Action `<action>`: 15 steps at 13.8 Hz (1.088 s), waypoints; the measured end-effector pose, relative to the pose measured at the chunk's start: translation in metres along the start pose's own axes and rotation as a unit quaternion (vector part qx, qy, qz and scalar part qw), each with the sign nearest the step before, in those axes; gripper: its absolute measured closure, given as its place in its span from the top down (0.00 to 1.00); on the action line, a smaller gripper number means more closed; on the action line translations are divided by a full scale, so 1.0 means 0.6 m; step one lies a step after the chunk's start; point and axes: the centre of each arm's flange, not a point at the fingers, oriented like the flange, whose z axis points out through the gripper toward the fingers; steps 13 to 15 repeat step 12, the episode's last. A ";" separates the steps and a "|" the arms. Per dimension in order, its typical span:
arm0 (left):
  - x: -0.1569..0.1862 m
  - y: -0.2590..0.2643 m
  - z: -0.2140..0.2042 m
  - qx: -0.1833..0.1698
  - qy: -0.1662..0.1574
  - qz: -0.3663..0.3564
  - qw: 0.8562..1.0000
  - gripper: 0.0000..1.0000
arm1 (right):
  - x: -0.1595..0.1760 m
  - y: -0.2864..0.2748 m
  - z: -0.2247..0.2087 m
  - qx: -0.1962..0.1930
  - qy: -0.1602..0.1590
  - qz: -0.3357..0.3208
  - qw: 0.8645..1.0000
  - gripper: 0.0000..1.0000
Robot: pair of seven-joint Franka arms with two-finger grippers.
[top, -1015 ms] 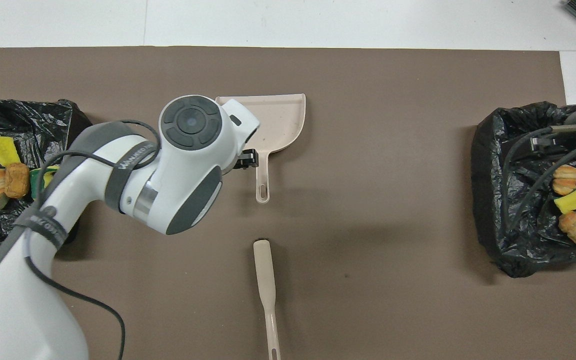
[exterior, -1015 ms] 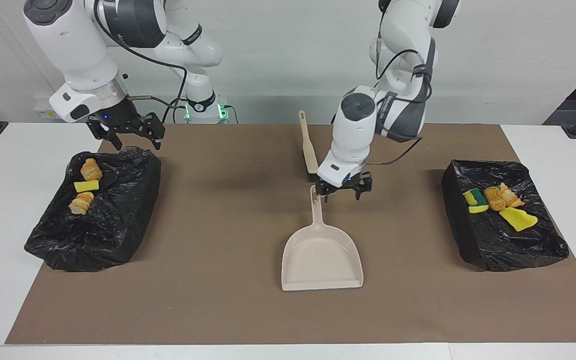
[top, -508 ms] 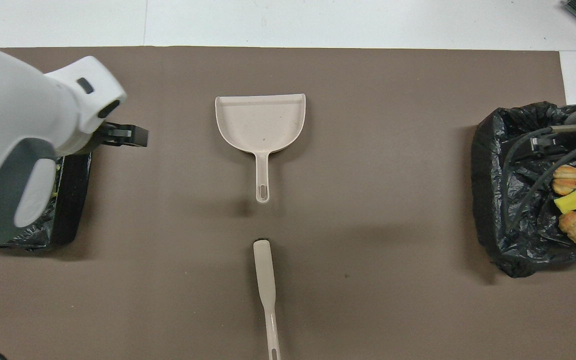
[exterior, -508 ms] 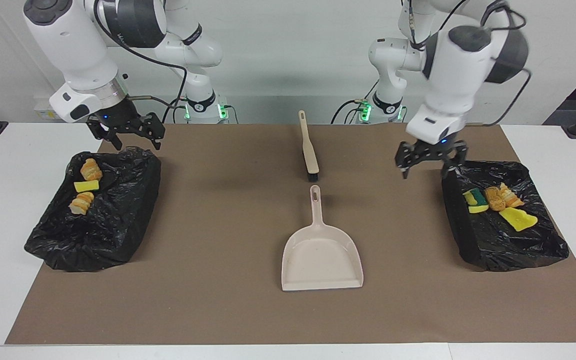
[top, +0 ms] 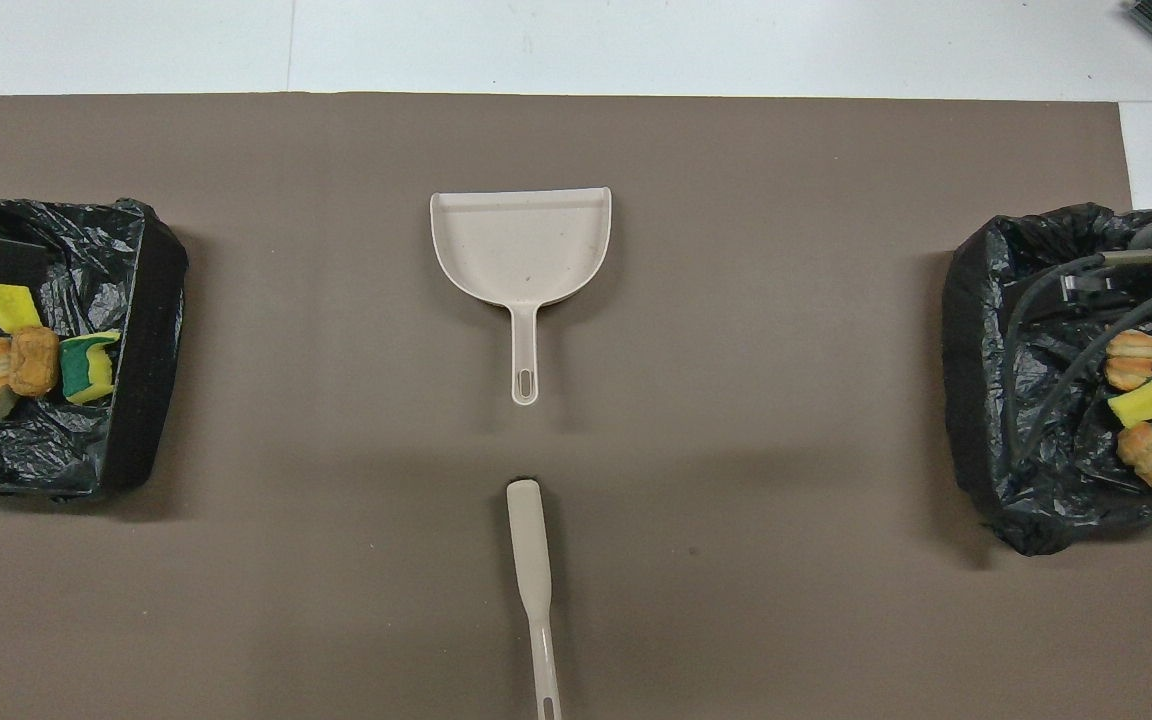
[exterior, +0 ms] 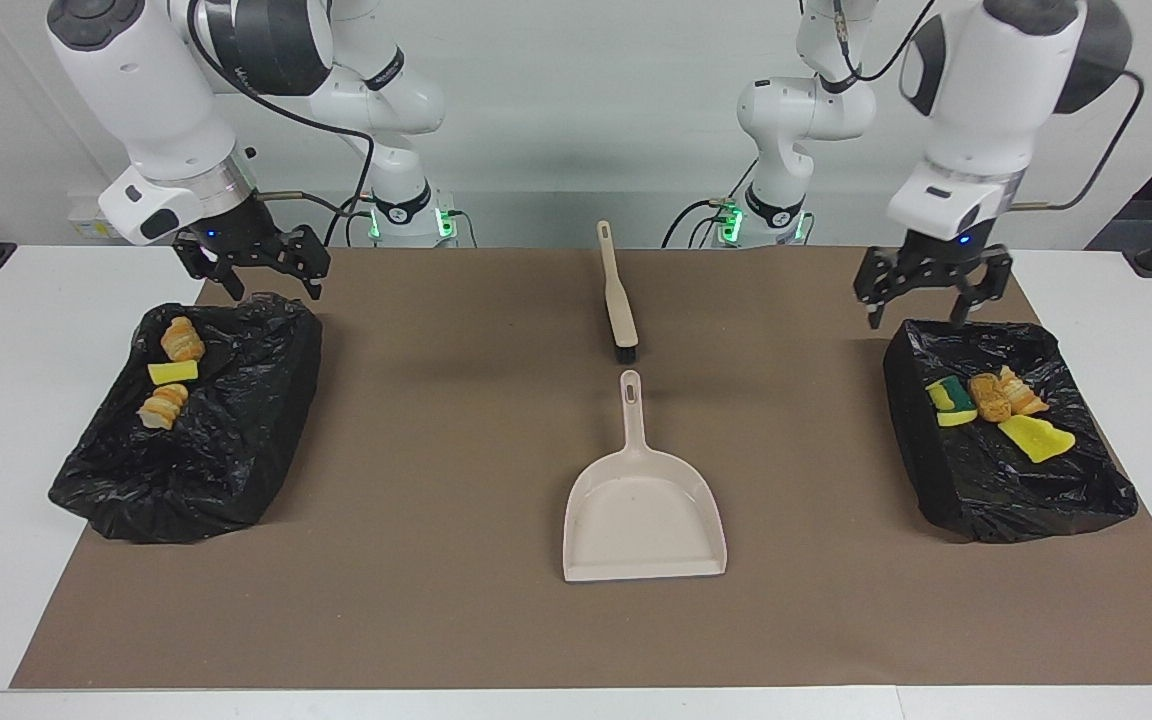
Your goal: Sweep and dump trash in bin
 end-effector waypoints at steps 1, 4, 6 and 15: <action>0.001 -0.015 -0.007 0.000 0.000 -0.001 1.000 1.00 | 0.000 0.000 0.000 0.000 0.000 0.000 1.000 1.00; 0.003 -0.015 -0.001 -0.044 -0.004 -0.011 0.999 1.00 | 0.000 0.000 0.000 0.000 0.000 0.000 1.000 1.00; 0.001 -0.017 0.001 -0.062 -0.005 -0.017 0.998 1.00 | 0.000 0.000 0.000 0.000 0.000 0.000 1.000 1.00; -0.005 -0.016 0.005 -0.064 -0.022 -0.017 0.998 1.00 | 0.000 0.000 0.000 0.000 0.000 0.000 1.000 1.00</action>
